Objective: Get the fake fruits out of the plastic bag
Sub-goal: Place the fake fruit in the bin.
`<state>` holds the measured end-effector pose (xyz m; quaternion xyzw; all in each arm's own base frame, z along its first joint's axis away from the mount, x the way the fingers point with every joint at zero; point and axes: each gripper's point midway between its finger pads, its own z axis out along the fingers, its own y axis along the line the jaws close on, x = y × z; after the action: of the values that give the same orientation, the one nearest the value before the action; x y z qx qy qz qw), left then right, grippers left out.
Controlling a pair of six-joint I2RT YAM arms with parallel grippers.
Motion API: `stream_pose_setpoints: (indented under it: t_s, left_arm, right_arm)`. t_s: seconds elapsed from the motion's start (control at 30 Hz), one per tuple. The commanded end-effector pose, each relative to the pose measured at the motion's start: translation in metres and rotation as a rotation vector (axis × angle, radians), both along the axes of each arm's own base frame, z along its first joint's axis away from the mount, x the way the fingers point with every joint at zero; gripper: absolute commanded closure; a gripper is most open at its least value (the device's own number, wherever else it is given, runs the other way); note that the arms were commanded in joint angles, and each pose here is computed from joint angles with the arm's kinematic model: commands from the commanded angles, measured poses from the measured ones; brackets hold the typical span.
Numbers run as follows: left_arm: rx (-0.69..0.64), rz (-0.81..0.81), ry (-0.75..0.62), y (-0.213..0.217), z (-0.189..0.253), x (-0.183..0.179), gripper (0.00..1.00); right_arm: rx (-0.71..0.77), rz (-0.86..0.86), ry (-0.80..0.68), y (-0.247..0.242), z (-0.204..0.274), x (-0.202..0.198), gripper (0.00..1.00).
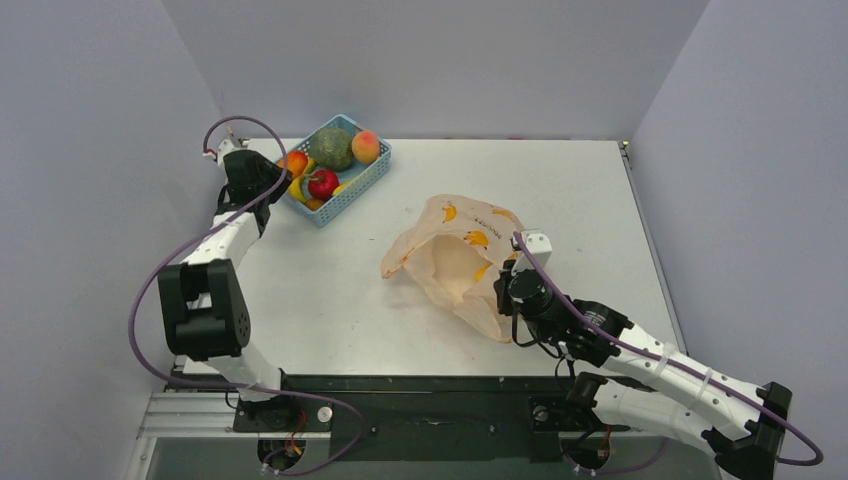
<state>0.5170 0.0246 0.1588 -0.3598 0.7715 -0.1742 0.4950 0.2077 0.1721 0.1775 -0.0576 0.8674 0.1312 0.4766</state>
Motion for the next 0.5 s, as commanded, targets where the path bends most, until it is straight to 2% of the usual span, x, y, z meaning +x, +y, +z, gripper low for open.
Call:
stream_pose_setpoints:
  t_s: [0.0, 0.03, 0.07, 0.13, 0.17, 0.2, 0.23, 0.27, 0.3, 0.37, 0.47]
  left_arm:
    - [-0.018, -0.033, -0.105, -0.003, 0.028, 0.041, 1.00]
    - [-0.007, -0.038, -0.114, -0.002, 0.033, 0.047, 1.00]
    - [-0.002, -0.040, -0.081, -0.002, 0.019, 0.050, 1.00]
    - [0.029, -0.035, -0.053, 0.004, 0.011, 0.056, 0.86]
    - [0.053, -0.033, -0.049, 0.007, 0.011, 0.058, 0.73]
    - [0.063, -0.025, -0.031, 0.012, 0.005, 0.058, 0.66]
    - [0.072, -0.027, -0.024, 0.013, 0.003, 0.057, 0.54]
    - [0.079, -0.009, -0.009, 0.020, 0.001, 0.054, 0.48]
    - [0.085, 0.002, 0.003, 0.024, -0.002, 0.050, 0.38]
    - [0.101, 0.019, 0.011, 0.030, 0.001, 0.044, 0.26]
    - [0.122, 0.009, 0.027, 0.031, 0.012, 0.032, 0.16]
  right_arm:
    - [0.038, 0.001, -0.023, 0.000, 0.008, 0.003, 1.00]
    - [0.041, 0.002, -0.022, 0.000, 0.008, 0.003, 1.00]
    - [0.044, -0.001, -0.023, -0.001, 0.009, 0.004, 1.00]
    - [0.045, 0.000, -0.021, -0.001, 0.009, 0.004, 1.00]
    - [0.042, -0.002, -0.020, -0.002, 0.009, 0.004, 1.00]
    - [0.040, -0.004, -0.019, -0.003, 0.009, 0.005, 1.00]
    - [0.038, -0.003, -0.019, -0.003, 0.009, 0.005, 1.00]
    - [0.038, -0.005, -0.019, -0.004, 0.010, 0.005, 1.00]
    - [0.037, -0.005, -0.019, -0.005, 0.010, 0.005, 1.00]
    - [0.040, -0.009, -0.019, -0.006, 0.010, 0.005, 1.00]
    - [0.039, -0.005, -0.014, -0.005, 0.009, 0.005, 1.00]
